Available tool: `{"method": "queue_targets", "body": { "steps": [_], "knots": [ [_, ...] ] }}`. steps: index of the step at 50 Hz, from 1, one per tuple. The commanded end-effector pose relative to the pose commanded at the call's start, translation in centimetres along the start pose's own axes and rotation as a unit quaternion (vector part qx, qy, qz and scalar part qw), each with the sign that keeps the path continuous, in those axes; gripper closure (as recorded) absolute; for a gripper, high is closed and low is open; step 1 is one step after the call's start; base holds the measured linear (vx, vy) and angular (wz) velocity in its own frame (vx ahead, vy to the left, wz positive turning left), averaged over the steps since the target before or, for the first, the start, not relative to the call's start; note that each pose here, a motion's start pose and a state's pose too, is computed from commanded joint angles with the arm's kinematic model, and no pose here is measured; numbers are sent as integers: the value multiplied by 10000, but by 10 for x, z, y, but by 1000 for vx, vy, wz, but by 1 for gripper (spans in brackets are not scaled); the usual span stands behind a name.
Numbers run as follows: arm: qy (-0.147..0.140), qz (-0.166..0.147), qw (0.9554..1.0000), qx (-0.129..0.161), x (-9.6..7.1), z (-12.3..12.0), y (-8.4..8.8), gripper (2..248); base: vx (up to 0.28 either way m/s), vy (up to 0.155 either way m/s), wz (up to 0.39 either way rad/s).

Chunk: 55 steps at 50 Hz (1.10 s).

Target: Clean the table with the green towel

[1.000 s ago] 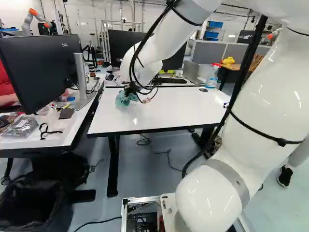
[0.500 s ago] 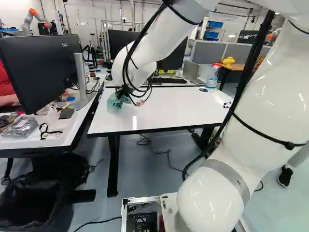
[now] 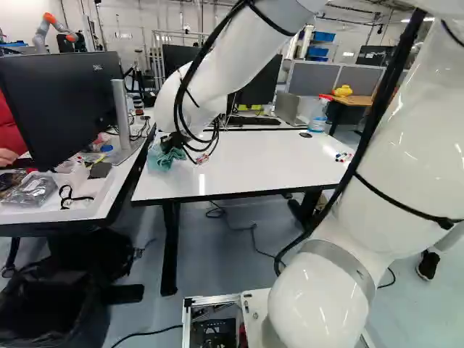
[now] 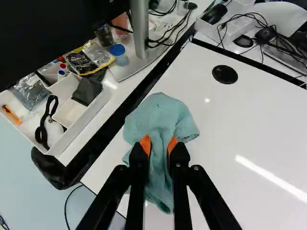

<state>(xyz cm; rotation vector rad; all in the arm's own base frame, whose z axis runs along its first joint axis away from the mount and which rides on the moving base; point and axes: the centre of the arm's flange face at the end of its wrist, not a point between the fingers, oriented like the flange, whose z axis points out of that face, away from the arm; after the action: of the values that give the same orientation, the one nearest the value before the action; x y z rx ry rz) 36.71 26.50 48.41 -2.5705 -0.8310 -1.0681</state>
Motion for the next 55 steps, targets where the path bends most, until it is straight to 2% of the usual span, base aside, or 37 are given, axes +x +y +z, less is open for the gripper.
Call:
{"method": "queue_targets", "body": {
  "steps": [26, 48, 49, 53, 54, 55],
  "knots": [
    [4, -335, 9989, 336, -11, -11, -42, 192, 0, 0, 0],
    [4, -340, 9988, 342, -11, -11, -42, 192, 0, 0, 0],
    [4, -340, 9988, 342, -11, -11, -42, 173, 0, 0, 0],
    [4, -340, 9988, 342, -11, -11, -42, 173, 0, 0, 0],
    [4, -340, 9988, 342, -11, -11, -42, 139, 0, 0, 0],
    [4, -340, 9988, 342, -11, -11, -42, 139, 0, 0, 0]
  ]
}}
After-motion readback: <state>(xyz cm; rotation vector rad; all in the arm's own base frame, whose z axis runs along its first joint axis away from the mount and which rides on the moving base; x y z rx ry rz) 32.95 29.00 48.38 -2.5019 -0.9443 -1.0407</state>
